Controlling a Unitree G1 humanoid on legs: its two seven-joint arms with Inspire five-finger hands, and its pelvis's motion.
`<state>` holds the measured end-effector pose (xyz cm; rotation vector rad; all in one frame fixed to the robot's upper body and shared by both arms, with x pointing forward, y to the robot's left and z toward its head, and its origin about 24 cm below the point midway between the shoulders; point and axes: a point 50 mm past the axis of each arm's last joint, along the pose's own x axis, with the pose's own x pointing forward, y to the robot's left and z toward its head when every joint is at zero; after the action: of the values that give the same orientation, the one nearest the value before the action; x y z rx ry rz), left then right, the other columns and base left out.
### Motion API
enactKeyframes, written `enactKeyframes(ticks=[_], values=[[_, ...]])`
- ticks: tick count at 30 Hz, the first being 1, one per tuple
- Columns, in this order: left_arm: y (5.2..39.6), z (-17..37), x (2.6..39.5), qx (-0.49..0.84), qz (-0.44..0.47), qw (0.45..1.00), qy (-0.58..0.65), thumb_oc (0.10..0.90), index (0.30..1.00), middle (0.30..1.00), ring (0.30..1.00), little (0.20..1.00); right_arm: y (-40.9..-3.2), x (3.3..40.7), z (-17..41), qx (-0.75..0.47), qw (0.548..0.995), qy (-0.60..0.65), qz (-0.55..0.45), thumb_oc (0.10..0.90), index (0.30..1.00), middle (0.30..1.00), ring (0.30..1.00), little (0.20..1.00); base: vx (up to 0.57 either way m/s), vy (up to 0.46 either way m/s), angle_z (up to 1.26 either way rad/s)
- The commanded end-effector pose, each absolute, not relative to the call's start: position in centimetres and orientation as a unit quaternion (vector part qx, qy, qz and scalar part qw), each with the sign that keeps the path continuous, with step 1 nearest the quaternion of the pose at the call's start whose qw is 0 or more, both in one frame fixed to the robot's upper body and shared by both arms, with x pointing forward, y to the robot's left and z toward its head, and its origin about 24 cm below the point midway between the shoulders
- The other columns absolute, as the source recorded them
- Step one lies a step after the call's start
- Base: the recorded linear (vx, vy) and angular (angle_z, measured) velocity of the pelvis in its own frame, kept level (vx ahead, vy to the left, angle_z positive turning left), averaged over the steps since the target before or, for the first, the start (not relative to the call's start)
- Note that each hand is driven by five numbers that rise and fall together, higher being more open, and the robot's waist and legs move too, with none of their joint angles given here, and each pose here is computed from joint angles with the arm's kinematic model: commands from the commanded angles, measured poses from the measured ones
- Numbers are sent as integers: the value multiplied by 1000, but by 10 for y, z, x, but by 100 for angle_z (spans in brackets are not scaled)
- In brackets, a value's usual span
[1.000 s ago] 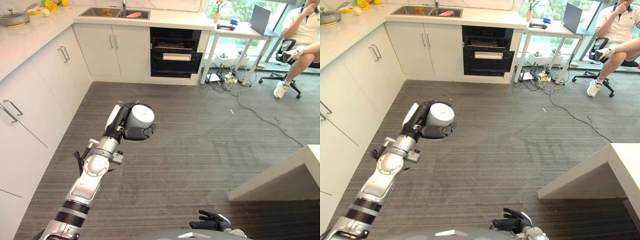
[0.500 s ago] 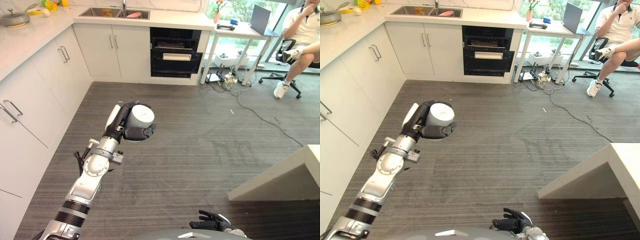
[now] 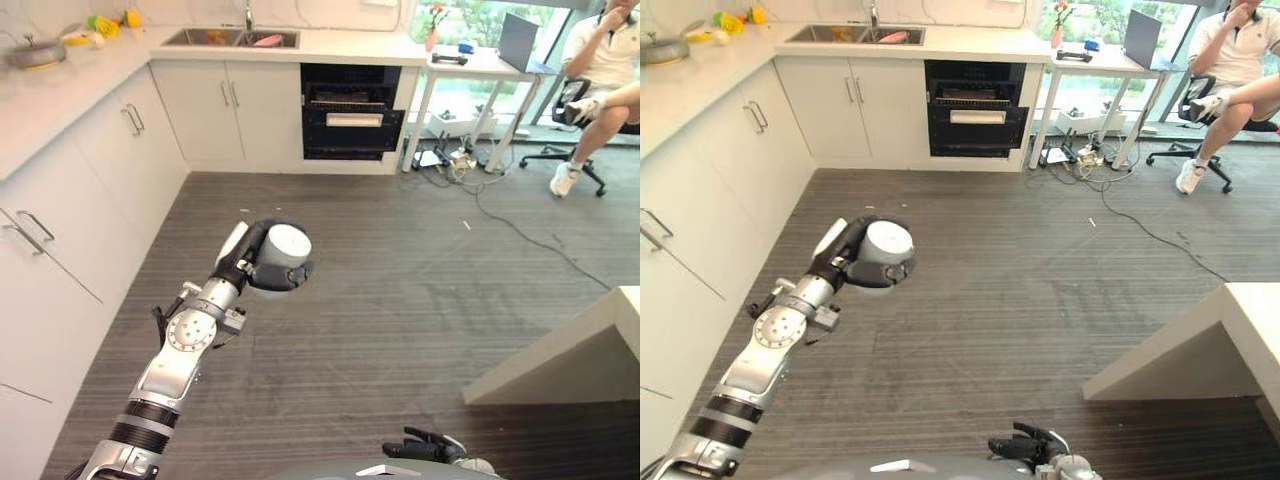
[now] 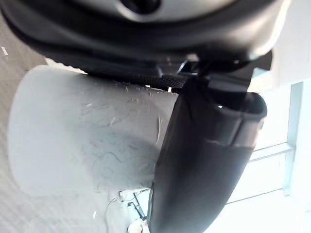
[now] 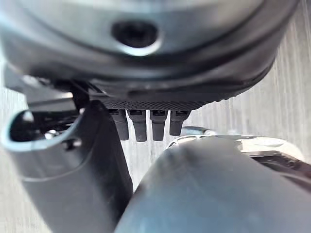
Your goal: Place the dishes in the dishwasher.
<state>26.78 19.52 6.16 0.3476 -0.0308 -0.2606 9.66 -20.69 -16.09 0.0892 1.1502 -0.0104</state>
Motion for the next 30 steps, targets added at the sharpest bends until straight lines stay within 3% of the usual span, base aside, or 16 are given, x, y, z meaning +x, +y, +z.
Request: enactKeyframes(ticks=[1, 7, 17, 24, 30], values=[[195, 115, 278, 152, -116, 971, -141, 400, 300, 300, 300, 300, -192, 131, -150, 81, 874, 480, 0, 800, 900, 900, 900, 900, 185, 137, 4], [169, 132, 293, 128, -145, 965, -176, 400, 300, 300, 300, 300, -189, 204, -98, 60, 944, 322, 36, 800, 900, 900, 900, 900, 337, -23, 10], [151, 133, 290, 98, -160, 963, -192, 400, 300, 300, 300, 300, -217, 189, -94, -10, 945, 324, 33, 800, 900, 900, 900, 900, 472, -202, 55], [167, 134, 285, 90, -123, 968, -197, 400, 300, 300, 300, 300, -232, 195, -85, -71, 945, 319, 30, 800, 900, 900, 900, 900, 443, -291, -13], [201, 102, 257, 80, -63, 986, -136, 400, 300, 300, 300, 300, -218, 196, -88, -69, 945, 314, 62, 800, 900, 900, 900, 900, 518, 12, -58]])
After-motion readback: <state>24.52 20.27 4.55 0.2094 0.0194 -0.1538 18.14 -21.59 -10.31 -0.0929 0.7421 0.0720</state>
